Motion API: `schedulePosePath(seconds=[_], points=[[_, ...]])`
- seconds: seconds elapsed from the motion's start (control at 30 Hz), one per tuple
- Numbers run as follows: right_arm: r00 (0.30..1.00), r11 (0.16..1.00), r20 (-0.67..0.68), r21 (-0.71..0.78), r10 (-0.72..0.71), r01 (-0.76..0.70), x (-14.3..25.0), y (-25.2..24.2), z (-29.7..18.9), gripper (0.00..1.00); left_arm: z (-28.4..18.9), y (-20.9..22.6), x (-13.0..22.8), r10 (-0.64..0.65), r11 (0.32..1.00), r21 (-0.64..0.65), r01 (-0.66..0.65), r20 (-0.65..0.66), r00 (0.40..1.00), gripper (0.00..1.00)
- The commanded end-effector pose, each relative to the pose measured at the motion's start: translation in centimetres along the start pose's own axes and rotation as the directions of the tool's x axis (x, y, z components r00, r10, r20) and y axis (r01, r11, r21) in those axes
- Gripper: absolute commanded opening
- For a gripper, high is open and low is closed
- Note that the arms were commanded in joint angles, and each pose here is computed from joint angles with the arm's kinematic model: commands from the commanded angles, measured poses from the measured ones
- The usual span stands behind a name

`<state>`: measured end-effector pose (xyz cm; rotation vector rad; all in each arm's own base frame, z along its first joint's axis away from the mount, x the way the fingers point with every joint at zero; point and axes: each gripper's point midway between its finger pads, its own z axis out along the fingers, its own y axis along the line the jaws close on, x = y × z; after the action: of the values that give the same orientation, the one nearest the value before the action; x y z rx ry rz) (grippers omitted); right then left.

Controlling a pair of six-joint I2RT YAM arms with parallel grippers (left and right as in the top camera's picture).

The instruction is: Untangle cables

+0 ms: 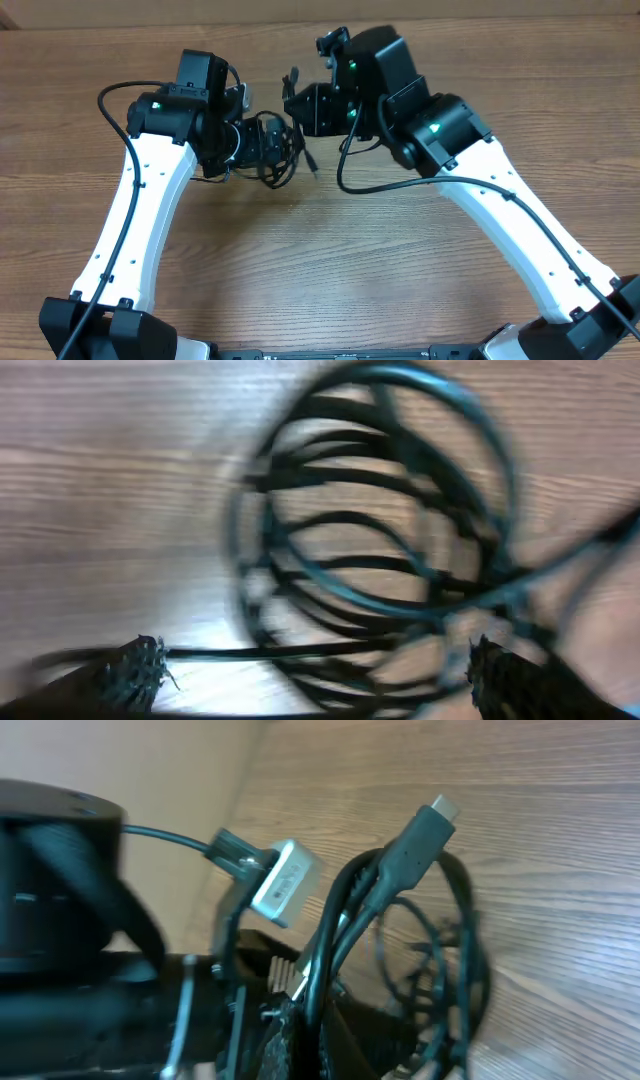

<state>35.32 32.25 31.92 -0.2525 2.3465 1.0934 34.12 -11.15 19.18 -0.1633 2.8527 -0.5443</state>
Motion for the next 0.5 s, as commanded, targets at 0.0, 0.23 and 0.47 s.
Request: schedulePosePath(seconds=[0.0,0.23,0.47], points=[[0.999,0.991,0.044,-0.134,-0.014,0.020,-1.7,3.7,-3.8,0.04,0.8,0.8,-0.5,0.019,0.999,-0.036,-0.018,0.008,1.000,0.96],[1.000,0.991,0.013,-0.135,0.001,0.001,-1.0,3.6,-4.5,0.04,1.3,1.0,-3.0,-0.080,0.995,-0.047,0.085,0.103,0.992,0.71],[1.000,0.990,0.000,-0.144,0.008,-0.008,-0.9,3.4,-4.7,0.04,1.1,0.4,-4.6,-0.078,0.997,-0.017,0.081,0.161,0.984,0.04]])
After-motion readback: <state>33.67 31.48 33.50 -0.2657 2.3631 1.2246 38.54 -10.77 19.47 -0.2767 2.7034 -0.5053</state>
